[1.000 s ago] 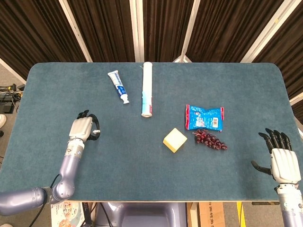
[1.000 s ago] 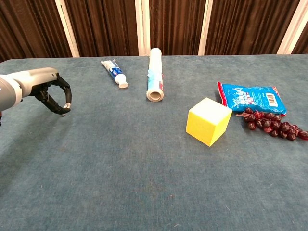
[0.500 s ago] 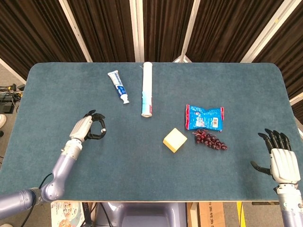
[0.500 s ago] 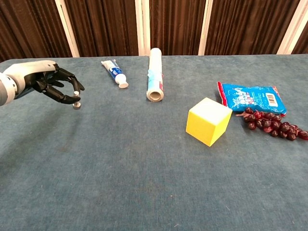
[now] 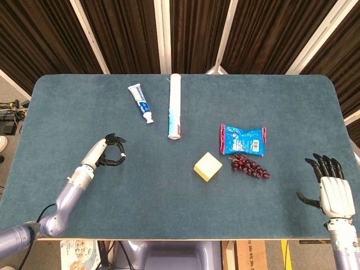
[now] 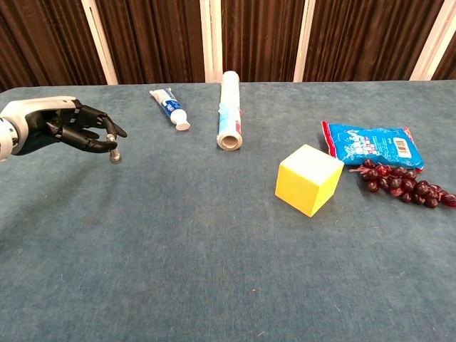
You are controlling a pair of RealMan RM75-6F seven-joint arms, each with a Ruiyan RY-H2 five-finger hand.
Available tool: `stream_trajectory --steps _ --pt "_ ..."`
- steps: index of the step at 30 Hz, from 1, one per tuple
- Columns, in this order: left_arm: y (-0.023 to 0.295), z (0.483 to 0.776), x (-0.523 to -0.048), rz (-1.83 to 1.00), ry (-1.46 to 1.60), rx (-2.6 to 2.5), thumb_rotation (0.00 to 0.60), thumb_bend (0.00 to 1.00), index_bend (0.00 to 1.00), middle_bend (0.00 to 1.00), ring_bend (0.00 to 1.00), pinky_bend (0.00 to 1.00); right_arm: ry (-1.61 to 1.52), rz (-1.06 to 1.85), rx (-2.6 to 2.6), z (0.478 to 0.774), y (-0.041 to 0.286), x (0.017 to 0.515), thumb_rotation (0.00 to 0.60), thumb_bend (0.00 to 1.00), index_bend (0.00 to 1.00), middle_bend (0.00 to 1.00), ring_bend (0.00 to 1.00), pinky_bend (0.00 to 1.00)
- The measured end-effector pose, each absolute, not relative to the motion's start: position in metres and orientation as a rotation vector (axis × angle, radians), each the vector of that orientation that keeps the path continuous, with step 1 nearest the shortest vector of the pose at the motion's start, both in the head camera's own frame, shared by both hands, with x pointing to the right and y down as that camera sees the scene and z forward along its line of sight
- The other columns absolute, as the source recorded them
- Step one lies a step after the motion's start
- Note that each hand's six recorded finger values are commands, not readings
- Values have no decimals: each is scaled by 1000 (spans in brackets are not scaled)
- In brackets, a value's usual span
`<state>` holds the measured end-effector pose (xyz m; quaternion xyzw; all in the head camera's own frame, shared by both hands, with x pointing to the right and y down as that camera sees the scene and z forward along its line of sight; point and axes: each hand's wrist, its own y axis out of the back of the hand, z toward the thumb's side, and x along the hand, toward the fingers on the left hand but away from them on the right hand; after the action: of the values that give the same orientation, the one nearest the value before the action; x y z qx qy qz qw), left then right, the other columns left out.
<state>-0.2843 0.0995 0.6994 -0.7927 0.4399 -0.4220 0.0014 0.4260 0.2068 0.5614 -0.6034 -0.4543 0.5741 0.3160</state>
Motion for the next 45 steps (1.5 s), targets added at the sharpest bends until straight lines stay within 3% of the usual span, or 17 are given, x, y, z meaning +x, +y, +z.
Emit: stream_trajectory --steps 16,45 --pt "104 714 -291 -1276 1448 -2524 600 512 594 235 0 0 -1205 1513 -1580 561 206 428 600 153 194 115 58 0" --pt "113 729 -297 -1280 1292 -2424 600 509 600 232 0 0 -1225 1501 -1561 560 204 428 600 153 194 115 59 0"
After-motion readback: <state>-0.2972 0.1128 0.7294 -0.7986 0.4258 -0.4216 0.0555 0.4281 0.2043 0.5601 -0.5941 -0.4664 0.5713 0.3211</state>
